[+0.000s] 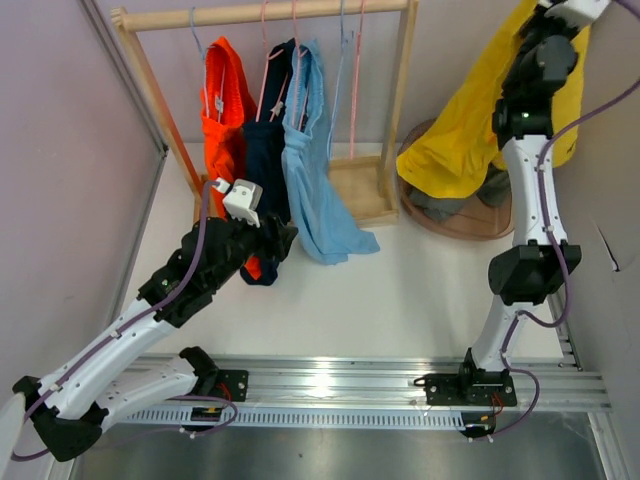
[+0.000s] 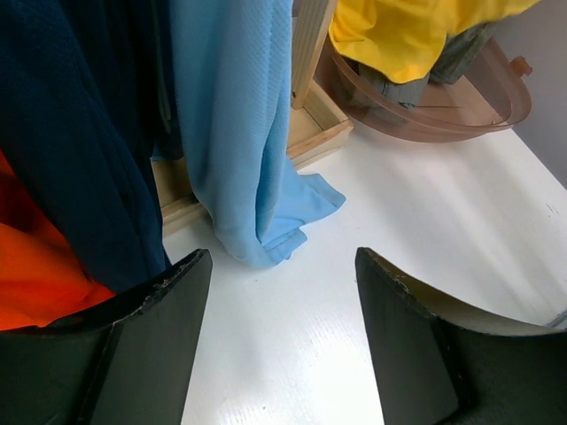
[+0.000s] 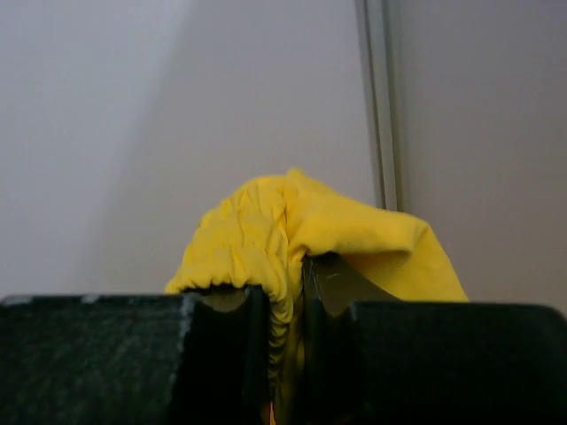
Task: Remove the shorts from the hanger
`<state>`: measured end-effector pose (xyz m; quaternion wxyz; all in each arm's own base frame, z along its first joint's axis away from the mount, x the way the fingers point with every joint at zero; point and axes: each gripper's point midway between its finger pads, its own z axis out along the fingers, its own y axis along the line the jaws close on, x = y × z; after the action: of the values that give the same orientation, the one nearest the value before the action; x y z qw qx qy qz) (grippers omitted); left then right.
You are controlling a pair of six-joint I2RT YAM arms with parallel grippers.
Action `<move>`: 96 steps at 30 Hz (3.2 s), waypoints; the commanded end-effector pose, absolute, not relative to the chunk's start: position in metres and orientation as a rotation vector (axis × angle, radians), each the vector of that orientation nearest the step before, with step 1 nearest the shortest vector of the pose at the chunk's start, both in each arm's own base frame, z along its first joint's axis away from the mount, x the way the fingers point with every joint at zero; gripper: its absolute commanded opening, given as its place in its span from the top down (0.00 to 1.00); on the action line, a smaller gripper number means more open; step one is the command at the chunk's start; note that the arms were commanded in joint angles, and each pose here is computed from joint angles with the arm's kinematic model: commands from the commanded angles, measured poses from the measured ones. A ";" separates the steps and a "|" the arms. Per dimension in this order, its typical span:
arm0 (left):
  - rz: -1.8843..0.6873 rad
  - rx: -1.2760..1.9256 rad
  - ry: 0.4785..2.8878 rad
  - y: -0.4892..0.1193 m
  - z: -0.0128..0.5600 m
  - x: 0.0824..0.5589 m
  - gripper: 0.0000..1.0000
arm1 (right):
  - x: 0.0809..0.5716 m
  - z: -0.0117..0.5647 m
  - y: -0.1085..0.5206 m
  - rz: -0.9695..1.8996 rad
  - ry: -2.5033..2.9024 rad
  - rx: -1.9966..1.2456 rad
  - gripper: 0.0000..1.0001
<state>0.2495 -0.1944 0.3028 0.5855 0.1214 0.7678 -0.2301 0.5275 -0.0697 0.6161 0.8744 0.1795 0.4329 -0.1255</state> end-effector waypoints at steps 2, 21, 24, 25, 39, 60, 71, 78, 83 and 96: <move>-0.551 0.263 1.762 -0.196 0.313 0.251 0.28 | 0.576 0.505 -0.077 -0.316 1.086 0.460 0.91; -0.398 0.165 1.416 -0.187 0.526 0.301 0.18 | 0.449 0.228 0.079 -0.055 1.916 0.492 0.01; -0.397 0.181 1.396 -0.207 0.532 0.333 0.18 | 0.404 0.210 0.118 0.030 1.961 0.389 0.01; -0.406 0.195 1.394 -0.210 0.531 0.343 0.18 | 0.395 0.207 0.124 0.029 1.965 0.367 0.00; -0.200 0.112 1.467 -0.245 0.496 0.479 0.21 | 0.308 0.211 0.114 0.043 1.984 0.221 0.01; -0.035 0.059 1.580 -0.213 0.461 0.480 0.35 | 0.281 0.222 0.089 0.031 1.956 0.248 0.01; -0.095 0.044 1.607 -0.213 0.447 0.484 0.99 | 0.279 0.216 0.088 0.028 1.964 0.251 0.00; -0.162 0.065 1.534 -0.214 0.489 0.473 1.00 | 0.280 0.214 0.090 0.040 1.963 0.251 0.01; -0.163 0.062 1.478 -0.202 0.532 0.454 1.00 | 0.282 0.212 0.095 0.065 1.963 0.249 0.00; -0.094 -0.001 1.366 -0.145 0.597 0.386 1.00 | 0.287 0.210 0.107 0.100 1.962 0.232 0.00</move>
<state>0.4292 -0.1773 0.5426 0.7325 0.0328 0.6790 -0.0371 0.2823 0.1015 0.2047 0.5380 0.0876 0.8379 0.0275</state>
